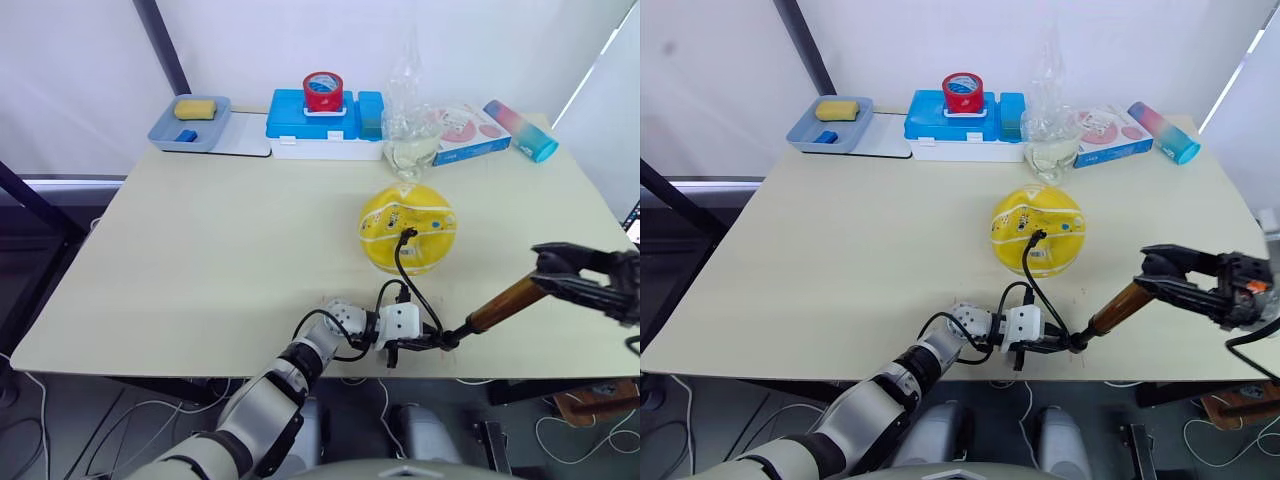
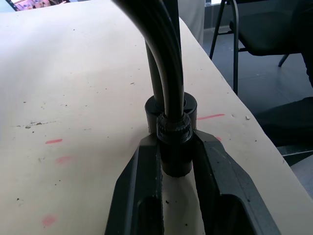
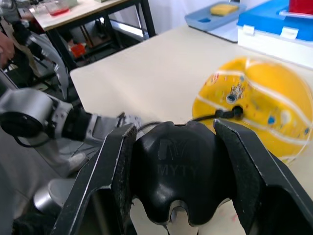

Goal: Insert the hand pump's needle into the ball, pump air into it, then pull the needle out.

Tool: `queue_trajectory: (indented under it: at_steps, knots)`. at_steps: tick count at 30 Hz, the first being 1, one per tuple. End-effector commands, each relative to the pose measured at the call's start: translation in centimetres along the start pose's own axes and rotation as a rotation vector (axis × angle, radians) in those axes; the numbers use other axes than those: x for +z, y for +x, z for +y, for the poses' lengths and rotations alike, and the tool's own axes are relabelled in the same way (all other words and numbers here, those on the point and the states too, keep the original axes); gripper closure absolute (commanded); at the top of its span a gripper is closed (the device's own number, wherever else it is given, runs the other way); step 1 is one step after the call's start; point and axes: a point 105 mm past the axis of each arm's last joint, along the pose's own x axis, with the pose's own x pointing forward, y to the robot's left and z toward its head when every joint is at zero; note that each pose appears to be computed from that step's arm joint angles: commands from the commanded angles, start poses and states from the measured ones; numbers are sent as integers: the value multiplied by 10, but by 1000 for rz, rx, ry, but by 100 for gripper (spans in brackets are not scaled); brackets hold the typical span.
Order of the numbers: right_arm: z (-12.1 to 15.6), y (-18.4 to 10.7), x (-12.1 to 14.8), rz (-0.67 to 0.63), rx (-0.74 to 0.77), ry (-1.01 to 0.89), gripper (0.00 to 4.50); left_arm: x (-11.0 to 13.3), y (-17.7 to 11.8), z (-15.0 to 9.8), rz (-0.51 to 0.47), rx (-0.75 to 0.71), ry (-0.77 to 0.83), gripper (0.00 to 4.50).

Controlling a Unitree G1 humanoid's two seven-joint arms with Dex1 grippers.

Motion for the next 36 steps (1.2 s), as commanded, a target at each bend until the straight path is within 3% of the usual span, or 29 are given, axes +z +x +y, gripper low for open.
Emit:
queue_trajectory:
  at_steps: [1,7,13,26,33,36]
  knots:
    - [-6,8,-37,87,-48,-11,250,-37,-10,-20,131,-40,-105,412]
    - [-9,18,-51,83,-74,-69,250,-37,-10,-20,130,-37,-107,412]
    - [-6,10,-16,3,-43,-87,250,-37,-9,-20,134,-43,-101,412]
    - [3,-24,86,-176,-19,-130,250,-38,-10,-20,140,-46,-102,412]
    - [6,-31,104,-146,-8,-146,250,-39,-10,-21,143,-46,-103,412]
    - [7,-21,90,-125,32,-101,250,-39,-10,-21,142,-48,-103,412]
